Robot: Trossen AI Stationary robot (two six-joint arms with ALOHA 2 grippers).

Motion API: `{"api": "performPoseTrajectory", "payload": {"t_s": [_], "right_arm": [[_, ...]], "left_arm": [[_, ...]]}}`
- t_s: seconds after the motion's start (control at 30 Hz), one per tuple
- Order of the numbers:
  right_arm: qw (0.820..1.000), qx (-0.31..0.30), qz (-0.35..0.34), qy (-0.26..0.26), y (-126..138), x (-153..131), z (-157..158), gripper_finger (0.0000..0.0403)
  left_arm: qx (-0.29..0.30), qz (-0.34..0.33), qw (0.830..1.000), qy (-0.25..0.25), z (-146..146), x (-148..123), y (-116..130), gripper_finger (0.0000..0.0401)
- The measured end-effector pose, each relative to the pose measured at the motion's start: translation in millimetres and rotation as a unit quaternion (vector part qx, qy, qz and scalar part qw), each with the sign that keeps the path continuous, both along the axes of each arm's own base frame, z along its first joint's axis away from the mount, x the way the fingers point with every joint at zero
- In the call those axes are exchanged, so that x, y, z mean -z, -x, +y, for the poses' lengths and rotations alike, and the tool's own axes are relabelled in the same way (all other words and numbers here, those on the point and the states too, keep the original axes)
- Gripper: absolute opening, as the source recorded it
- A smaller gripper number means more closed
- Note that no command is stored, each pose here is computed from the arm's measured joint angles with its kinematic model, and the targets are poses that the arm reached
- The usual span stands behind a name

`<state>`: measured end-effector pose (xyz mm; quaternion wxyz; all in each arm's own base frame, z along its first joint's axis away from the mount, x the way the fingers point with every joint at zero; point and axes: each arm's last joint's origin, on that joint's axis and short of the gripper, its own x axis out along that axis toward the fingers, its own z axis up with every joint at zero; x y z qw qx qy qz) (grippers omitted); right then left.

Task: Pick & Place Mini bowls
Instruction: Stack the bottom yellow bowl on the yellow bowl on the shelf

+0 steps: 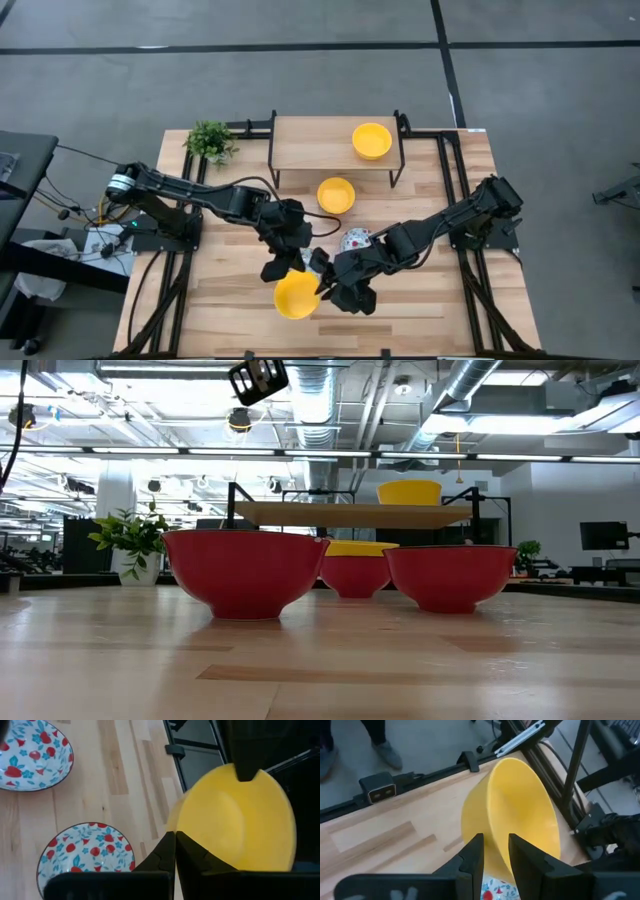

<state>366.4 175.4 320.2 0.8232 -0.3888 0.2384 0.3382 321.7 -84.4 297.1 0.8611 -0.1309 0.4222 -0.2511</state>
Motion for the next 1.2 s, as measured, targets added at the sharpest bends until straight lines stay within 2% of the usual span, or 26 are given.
{"api": "performPoseTrajectory", "payload": {"t_s": [0.23, 0.47, 0.73, 0.87, 1.0, 1.2], "right_arm": [[1.000, -0.003, 0.003, -0.006, 0.3, -0.3, 0.4, 0.0071], [1.000, -0.010, 0.003, -0.009, 0.4, -0.5, 0.9, 0.0007], [1.000, -0.011, 0.002, -0.009, 0.4, -0.5, 1.1, 0.0001], [1.000, -0.012, 0.003, -0.010, 1.9, -0.6, 3.9, 0.0001], [1.000, -0.008, 0.006, -0.015, 2.3, -0.9, 4.5, 0.0001], [1.000, -0.002, 0.003, -0.026, 2.9, -8.3, 6.2, 0.0000]], "left_arm": [[0.010, -0.005, 1.000, 0.011, -0.9, -1.2, -0.5, 0.0004], [0.009, -0.017, 1.000, 0.013, -0.9, -2.9, -2.2, 0.0004], [0.002, -0.025, 1.000, 0.019, 0.4, -4.7, -3.9, 0.0014], [0.004, -0.027, 0.999, 0.019, 0.4, -5.6, -3.1, 0.0041], [0.017, -0.046, 0.999, 0.010, 1.1, -11.3, 0.9, 0.0084], [0.008, -0.105, 0.994, -0.018, 7.0, -38.0, 20.0, 0.0146]]}}
